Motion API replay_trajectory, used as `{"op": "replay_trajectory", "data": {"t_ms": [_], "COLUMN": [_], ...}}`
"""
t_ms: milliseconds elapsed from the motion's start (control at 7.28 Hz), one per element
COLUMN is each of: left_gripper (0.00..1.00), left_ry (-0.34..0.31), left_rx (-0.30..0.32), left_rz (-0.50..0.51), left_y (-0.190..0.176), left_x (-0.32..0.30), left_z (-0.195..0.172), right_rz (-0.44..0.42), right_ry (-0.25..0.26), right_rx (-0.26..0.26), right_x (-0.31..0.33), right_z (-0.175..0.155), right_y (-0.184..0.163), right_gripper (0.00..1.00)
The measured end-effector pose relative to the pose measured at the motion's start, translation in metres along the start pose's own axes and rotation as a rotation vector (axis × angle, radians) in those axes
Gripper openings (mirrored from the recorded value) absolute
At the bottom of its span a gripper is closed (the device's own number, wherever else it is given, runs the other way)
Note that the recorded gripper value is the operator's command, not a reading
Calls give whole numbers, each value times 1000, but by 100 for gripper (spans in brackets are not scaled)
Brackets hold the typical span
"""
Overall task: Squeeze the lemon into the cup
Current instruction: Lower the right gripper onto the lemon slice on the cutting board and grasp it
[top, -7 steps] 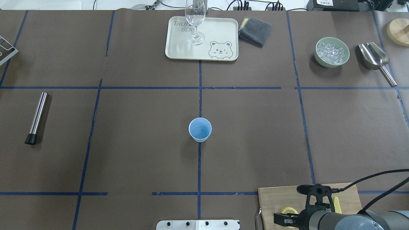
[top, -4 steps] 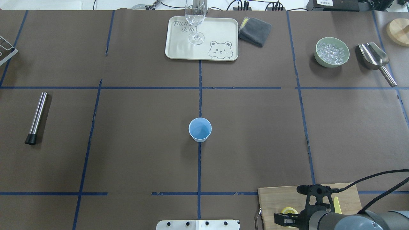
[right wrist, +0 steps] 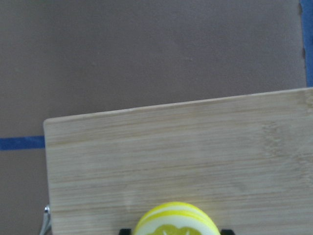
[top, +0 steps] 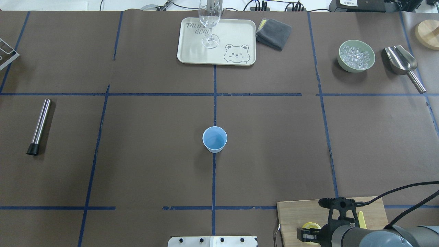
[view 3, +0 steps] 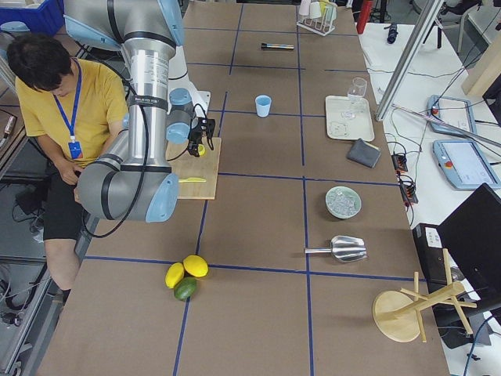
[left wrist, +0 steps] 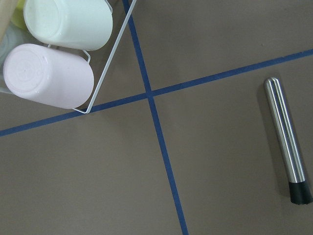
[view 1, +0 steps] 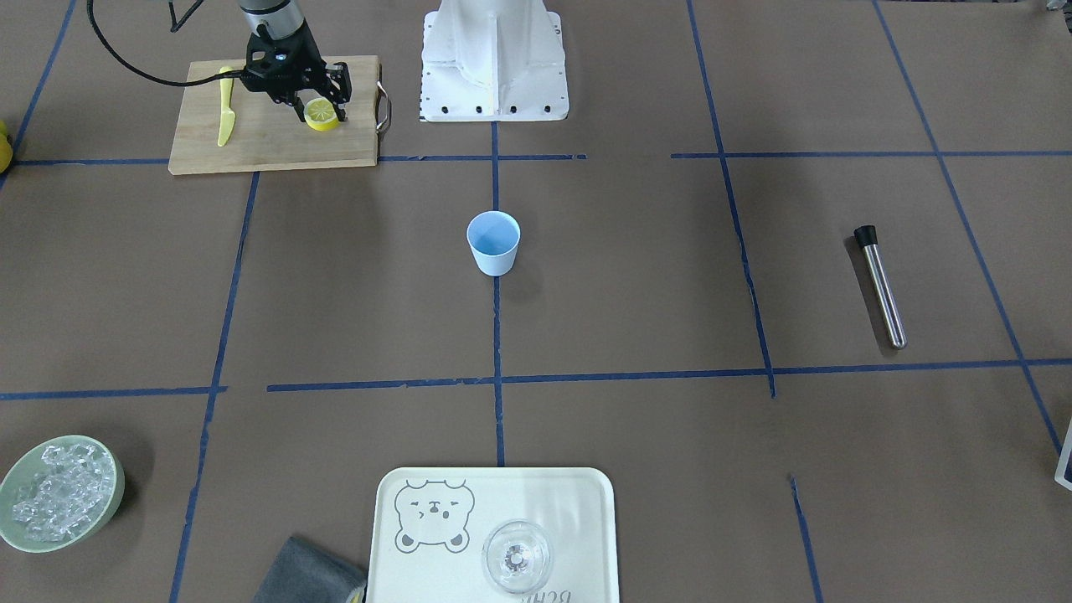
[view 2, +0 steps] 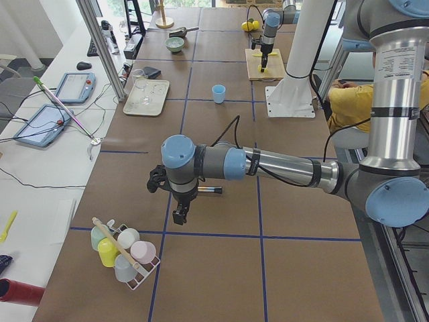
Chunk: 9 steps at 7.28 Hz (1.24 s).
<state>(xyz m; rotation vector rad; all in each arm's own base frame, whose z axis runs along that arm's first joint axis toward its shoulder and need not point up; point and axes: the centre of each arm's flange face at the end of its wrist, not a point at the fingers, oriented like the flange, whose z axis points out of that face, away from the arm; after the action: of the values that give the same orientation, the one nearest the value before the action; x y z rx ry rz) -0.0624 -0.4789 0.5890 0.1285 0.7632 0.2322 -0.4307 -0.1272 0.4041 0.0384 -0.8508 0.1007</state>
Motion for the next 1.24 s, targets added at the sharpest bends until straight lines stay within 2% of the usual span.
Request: {"op": "replay_trajectory", "data": {"t_ms": [1236], "left_gripper": [100], "left_ry": [-1], "left_rx": [5], "left_rz": [4], "left_y": [0], "left_x": [2], "left_z": [-3], "right_rz": [30], "right_ry": [-19], "right_rx": [14], "right_x": [-1], "right_z": [-18], "right_y": [-10], "right_gripper": [62]}}
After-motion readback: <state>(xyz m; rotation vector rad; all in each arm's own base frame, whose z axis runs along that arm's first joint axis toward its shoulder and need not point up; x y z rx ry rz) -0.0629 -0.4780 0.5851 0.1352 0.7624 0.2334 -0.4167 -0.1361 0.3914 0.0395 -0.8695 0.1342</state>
